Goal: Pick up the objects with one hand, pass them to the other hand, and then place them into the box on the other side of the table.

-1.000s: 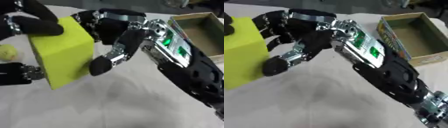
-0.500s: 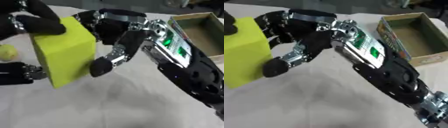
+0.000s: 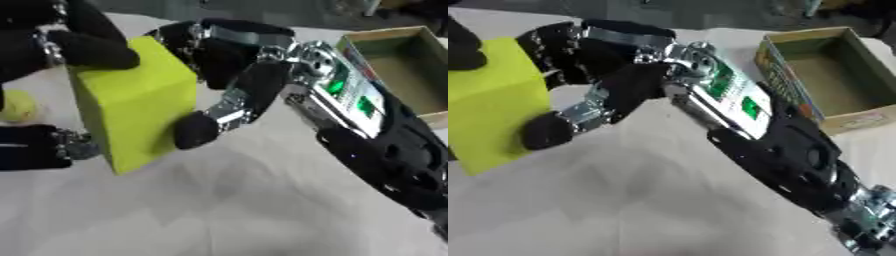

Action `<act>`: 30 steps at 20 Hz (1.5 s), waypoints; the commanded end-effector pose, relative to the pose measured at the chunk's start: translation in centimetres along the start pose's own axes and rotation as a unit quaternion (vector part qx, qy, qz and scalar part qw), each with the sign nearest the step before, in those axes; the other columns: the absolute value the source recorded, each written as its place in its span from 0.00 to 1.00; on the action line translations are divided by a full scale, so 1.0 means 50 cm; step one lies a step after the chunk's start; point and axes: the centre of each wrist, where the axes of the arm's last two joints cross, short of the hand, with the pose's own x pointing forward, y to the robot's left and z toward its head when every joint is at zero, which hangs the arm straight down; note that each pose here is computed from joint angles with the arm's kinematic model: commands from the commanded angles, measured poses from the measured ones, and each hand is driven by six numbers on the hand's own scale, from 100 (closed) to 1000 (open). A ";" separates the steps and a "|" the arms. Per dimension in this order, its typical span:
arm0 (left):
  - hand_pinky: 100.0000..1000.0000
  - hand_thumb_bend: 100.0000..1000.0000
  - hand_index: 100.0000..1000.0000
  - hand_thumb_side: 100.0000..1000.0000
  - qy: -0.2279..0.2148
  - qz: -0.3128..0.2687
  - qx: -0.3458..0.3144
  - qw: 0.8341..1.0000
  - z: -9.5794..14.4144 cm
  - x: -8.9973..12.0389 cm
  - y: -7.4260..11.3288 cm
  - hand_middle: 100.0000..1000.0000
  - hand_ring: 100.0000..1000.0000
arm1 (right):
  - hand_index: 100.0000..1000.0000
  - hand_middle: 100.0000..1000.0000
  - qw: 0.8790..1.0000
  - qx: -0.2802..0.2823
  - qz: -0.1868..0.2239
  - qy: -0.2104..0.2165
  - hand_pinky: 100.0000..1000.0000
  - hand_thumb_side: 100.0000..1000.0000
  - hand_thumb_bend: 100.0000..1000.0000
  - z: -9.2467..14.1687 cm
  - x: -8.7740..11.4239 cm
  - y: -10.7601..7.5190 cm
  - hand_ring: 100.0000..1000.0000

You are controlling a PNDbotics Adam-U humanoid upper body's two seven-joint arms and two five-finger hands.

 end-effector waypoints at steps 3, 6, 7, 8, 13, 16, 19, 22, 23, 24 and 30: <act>0.43 0.32 0.57 0.00 -0.003 -0.010 -0.002 1.000 -0.006 0.000 0.012 0.51 0.50 | 0.76 0.77 1.000 -0.011 0.012 0.000 0.90 0.25 0.66 0.001 0.017 0.000 0.90; 0.43 0.32 0.57 0.00 -0.002 -0.011 -0.004 1.000 -0.005 0.000 0.011 0.51 0.50 | 0.74 0.75 1.000 -0.017 0.006 0.004 0.90 0.22 0.64 0.000 0.016 0.001 0.90; 0.43 0.32 0.57 0.00 -0.001 -0.011 -0.005 1.000 -0.005 0.000 0.011 0.51 0.50 | 0.73 0.73 1.000 -0.020 0.003 0.006 0.90 0.20 0.63 0.000 0.016 0.001 0.90; 0.43 0.32 0.57 0.00 -0.001 -0.011 -0.005 1.000 -0.005 0.000 0.011 0.51 0.50 | 0.71 0.72 1.000 -0.023 0.000 0.006 0.87 0.18 0.61 0.000 0.016 0.001 0.89; 0.44 0.32 0.57 0.00 0.004 -0.013 -0.007 1.000 -0.004 0.001 0.010 0.51 0.50 | 0.66 0.64 0.999 -0.037 -0.012 0.010 0.87 0.13 0.57 -0.001 0.017 0.001 0.89; 0.44 0.34 0.58 0.00 0.007 -0.014 -0.009 1.000 -0.002 0.000 0.010 0.51 0.50 | 0.62 0.58 0.999 -0.043 -0.015 0.011 0.88 0.11 0.50 0.000 0.017 0.000 0.88; 0.44 0.35 0.58 0.00 0.010 -0.016 -0.009 1.000 -0.001 0.000 0.010 0.51 0.50 | 0.57 0.54 0.999 -0.049 -0.017 0.011 0.88 0.09 0.42 0.001 0.016 0.000 0.87; 0.45 0.35 0.58 0.00 0.012 -0.018 -0.009 1.000 0.000 0.000 0.010 0.51 0.50 | 0.52 0.48 0.998 -0.054 -0.019 0.009 0.88 0.08 0.33 0.002 0.016 -0.001 0.85; 0.45 0.36 0.58 0.00 0.013 -0.019 -0.010 1.000 0.000 0.000 0.010 0.51 0.50 | 0.51 0.48 0.998 -0.056 -0.021 0.009 0.88 0.08 0.32 0.002 0.016 -0.001 0.84; 0.45 0.36 0.58 0.00 0.013 -0.020 -0.010 1.000 0.000 0.000 0.009 0.51 0.50 | 0.50 0.47 0.998 -0.058 -0.022 0.009 0.88 0.08 0.30 0.002 0.016 -0.001 0.84; 0.45 0.37 0.58 0.00 0.016 -0.020 -0.012 1.000 0.001 0.000 0.009 0.52 0.51 | 0.46 0.42 0.998 -0.061 -0.024 0.003 0.88 0.09 0.27 0.004 0.016 -0.002 0.82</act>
